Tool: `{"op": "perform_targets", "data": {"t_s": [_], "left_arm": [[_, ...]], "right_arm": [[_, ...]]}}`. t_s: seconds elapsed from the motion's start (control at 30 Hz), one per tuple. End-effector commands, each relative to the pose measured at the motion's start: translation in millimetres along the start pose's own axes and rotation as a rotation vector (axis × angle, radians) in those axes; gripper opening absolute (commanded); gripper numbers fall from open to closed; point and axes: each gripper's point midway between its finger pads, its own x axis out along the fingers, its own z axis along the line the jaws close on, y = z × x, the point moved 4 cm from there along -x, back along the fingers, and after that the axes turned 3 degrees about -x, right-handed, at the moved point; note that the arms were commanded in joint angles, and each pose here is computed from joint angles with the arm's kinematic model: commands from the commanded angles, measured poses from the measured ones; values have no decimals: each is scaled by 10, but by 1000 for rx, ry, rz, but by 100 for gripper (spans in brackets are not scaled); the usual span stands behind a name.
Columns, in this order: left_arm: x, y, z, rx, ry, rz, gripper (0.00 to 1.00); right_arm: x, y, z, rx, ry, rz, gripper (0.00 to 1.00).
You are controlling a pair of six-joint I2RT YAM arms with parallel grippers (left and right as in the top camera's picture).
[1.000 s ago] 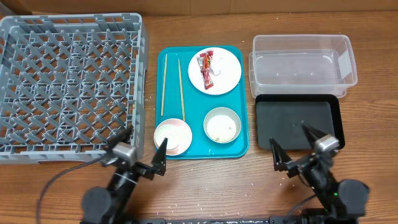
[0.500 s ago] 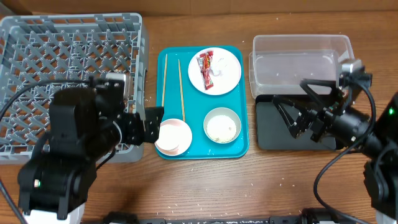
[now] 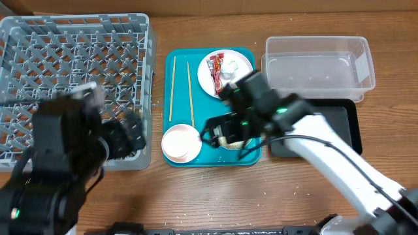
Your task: Sort waste into correct bins and load items into the dishwasher
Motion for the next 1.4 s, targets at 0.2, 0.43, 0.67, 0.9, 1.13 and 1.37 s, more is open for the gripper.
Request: {"op": "perform_targets", "data": {"t_s": [0.2,0.43,0.67,0.9,1.13,1.37], "left_arm": [[-251,154,520,-127,-346,-33,100],[-252,242,519,-125,-339,16,100],[-254,256,523,-124,-341,22,100],[-172,153,457,-121,-309,3,100],[147,60,-353,87,244,160,100],[180,-36,-1012,140,767,281,100]], "right_arm": [[944,-58,158,-75,226,-34,71],[1458,-49,-18,-81,295,-13,50],[1397,-74,6,-77,288,-17,8],[795,-282,321,-77,177,-113,4],[-441,-417,470,-198,-11,-304,4],[-1526,-209,505,-337,-245,-472,4]]}}
